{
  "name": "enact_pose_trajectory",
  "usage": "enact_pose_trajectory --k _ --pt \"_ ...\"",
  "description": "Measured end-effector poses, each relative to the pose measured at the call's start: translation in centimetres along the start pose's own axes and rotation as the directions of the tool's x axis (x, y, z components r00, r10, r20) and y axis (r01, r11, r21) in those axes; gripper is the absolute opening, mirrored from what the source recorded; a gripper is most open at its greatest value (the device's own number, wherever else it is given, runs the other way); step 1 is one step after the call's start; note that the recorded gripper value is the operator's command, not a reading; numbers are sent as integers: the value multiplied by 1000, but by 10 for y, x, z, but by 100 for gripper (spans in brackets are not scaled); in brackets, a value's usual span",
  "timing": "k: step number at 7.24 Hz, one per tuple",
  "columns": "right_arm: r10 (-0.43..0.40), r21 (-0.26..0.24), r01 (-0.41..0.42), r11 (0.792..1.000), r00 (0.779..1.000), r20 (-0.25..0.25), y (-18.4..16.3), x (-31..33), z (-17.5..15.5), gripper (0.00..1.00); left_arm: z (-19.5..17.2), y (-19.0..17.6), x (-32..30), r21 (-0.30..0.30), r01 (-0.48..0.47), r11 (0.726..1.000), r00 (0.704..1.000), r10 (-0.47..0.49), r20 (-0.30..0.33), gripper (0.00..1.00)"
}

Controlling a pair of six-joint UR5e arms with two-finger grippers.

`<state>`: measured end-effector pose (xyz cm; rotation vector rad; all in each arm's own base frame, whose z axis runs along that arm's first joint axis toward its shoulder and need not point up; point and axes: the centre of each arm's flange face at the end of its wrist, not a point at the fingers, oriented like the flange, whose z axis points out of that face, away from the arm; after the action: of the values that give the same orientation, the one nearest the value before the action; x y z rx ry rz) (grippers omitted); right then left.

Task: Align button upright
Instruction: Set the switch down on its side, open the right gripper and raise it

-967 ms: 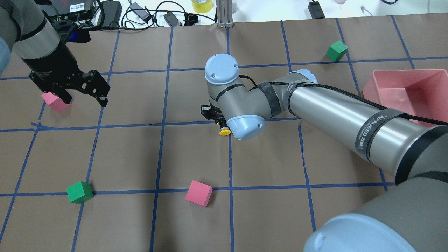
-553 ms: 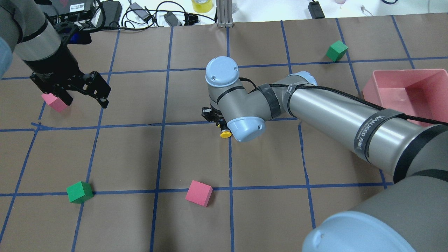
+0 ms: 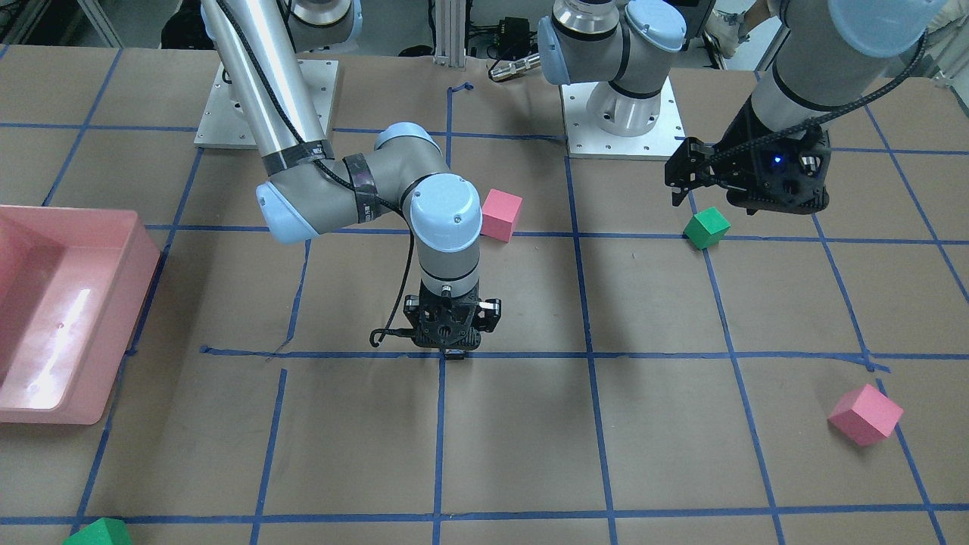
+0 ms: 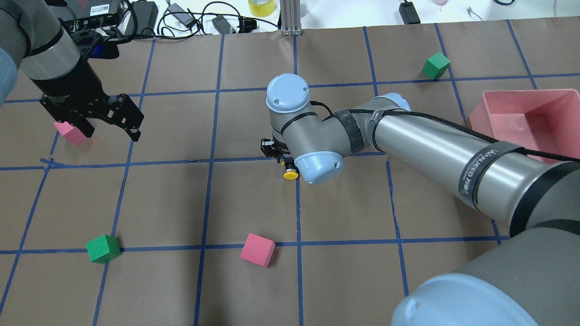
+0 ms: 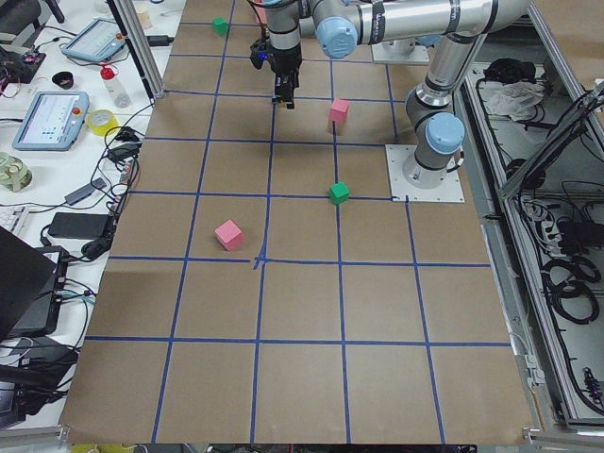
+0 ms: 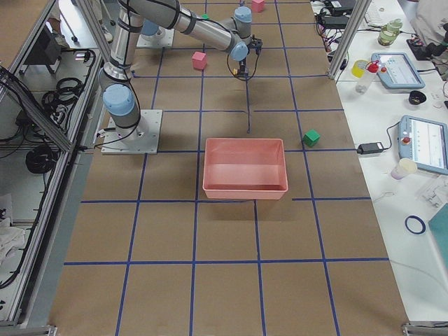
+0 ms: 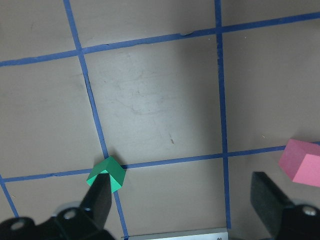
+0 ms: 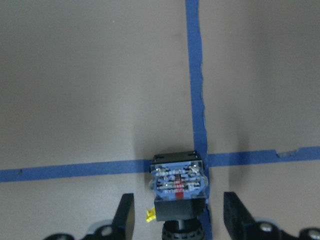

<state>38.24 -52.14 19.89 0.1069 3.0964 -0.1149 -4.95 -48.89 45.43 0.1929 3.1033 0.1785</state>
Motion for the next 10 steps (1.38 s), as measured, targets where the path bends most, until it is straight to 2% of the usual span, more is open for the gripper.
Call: enact_pose_trajectory --k 2,3,6,8,9,10 --pt "-12 29 12 999 1000 14 -5 0 -22 100 0 0 0 1 0 1000 1000 0 0 100" --pt "-27 38 26 999 1000 15 -8 8 -45 100 -1 0 0 5 1 1000 1000 -1 -3 100" --pt "-57 -20 57 998 998 -19 -23 103 -162 100 -3 -2 1 19 1 1000 1000 -1 -8 100" --pt "-100 -77 97 992 994 -36 -11 163 -256 100 -8 0 4 30 -3 1000 1000 3 -4 100" --pt "-109 -86 106 991 993 -37 -9 186 -294 100 -12 1 5 38 -5 999 1000 5 -1 100" --pt "-115 -73 113 991 993 -31 -11 202 -319 100 -14 1 6 42 -9 999 1000 8 2 100"
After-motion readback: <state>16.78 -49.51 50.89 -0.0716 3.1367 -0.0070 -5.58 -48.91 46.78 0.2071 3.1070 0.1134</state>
